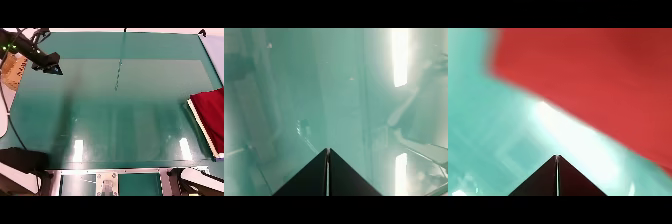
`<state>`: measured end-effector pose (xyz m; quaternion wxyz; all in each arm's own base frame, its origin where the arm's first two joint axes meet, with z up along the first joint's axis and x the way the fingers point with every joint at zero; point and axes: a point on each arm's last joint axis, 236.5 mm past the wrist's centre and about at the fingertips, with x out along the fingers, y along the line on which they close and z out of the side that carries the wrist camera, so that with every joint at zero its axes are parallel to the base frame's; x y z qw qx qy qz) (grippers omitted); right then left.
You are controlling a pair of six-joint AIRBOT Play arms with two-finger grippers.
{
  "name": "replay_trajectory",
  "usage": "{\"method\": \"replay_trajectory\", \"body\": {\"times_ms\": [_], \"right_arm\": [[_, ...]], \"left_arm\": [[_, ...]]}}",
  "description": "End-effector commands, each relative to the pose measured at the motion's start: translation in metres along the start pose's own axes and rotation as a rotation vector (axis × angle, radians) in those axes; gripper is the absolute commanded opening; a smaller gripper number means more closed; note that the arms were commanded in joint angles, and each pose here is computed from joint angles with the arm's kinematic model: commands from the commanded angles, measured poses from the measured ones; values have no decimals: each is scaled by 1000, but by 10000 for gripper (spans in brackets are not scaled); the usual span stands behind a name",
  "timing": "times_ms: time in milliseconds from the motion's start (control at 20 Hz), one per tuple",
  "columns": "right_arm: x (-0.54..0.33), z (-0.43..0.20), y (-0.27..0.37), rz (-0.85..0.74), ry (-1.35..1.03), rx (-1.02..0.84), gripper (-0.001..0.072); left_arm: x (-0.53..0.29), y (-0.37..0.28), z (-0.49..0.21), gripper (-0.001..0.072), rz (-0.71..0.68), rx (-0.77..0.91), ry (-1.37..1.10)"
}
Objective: Fold the shirts.
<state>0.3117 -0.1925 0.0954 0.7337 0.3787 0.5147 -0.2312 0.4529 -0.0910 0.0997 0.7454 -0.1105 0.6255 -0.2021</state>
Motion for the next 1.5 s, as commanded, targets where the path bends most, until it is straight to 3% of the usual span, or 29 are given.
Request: {"method": "replay_trajectory", "body": {"times_ms": [0,200,450,1450], "right_arm": [[19,-36,97,122,30,-292,12],[63,-122,141,150,166,-526,12],[96,-204,147,168,229,-665,12],[95,-216,158,197,210,-707,13]], "left_arm": [[-14,-12,-24,22,-9,-25,15],[-17,-22,-80,22,-13,-67,20],[7,-16,-171,22,13,-132,18],[16,-15,-192,23,7,-148,31]]}}
